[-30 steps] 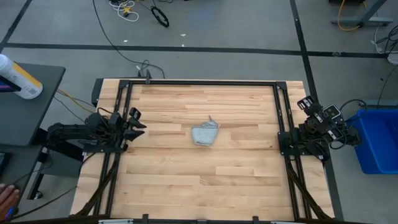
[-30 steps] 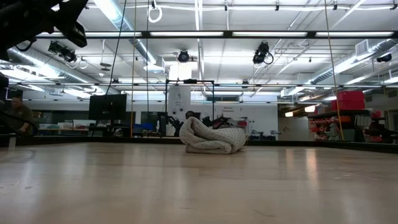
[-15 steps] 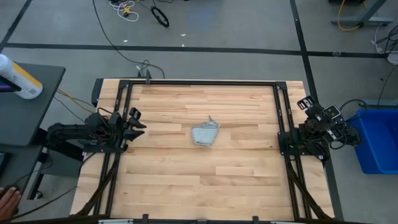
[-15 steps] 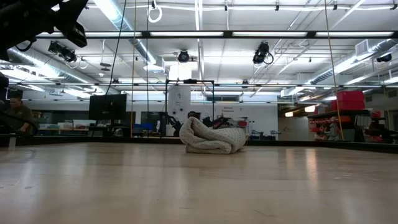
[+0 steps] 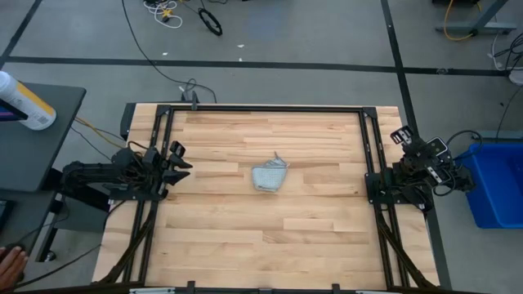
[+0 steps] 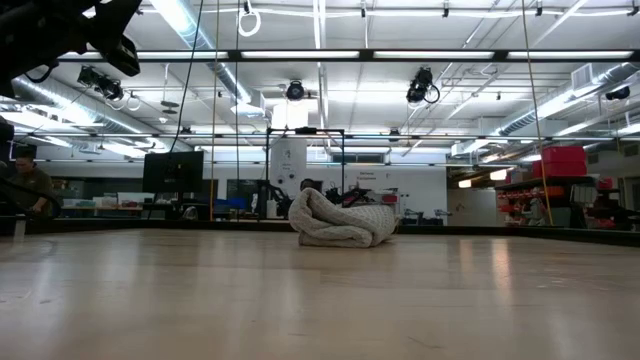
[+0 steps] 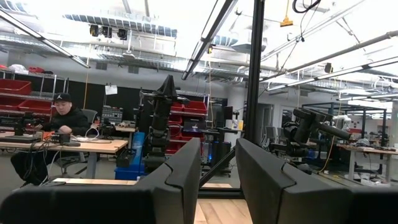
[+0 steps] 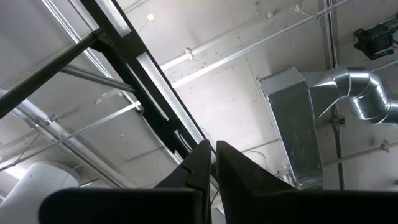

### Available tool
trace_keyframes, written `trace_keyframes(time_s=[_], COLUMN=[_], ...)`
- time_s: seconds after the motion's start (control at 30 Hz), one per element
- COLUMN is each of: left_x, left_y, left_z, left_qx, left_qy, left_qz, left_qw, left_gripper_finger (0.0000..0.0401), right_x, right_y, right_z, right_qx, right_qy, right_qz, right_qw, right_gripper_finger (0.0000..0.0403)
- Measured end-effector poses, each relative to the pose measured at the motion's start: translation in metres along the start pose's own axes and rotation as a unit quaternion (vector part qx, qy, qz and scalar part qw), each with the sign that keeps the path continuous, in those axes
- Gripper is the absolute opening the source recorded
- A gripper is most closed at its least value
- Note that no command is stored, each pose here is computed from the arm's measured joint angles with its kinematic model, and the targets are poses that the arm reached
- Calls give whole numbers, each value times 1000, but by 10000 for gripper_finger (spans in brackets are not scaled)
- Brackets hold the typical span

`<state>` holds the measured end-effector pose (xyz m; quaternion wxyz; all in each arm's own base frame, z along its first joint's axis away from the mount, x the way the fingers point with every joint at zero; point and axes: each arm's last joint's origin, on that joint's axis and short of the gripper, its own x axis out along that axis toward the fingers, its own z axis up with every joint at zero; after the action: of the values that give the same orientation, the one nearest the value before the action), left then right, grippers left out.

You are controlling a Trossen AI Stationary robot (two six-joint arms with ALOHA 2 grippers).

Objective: Fold microfiber towels
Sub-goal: Return to Home Position

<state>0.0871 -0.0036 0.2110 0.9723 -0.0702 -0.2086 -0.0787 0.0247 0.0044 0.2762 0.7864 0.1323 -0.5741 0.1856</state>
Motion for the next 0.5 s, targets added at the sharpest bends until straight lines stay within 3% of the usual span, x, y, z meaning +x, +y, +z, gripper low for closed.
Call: trace_keyframes(time_s=[0.27, 0.5], left_x=[0, 0], left_y=[0, 0], left_z=[0, 0], left_qx=[0, 0], left_qy=[0, 0], left_qz=[0, 0], left_qw=[1000, 1000], left_gripper_finger=[110, 110], right_x=[0, 0], right_y=[0, 0], right_z=[0, 0], right_qx=[0, 0], right_qy=[0, 0], right_qz=[0, 0], right_qw=[1000, 1000], right_gripper_finger=[5, 51])
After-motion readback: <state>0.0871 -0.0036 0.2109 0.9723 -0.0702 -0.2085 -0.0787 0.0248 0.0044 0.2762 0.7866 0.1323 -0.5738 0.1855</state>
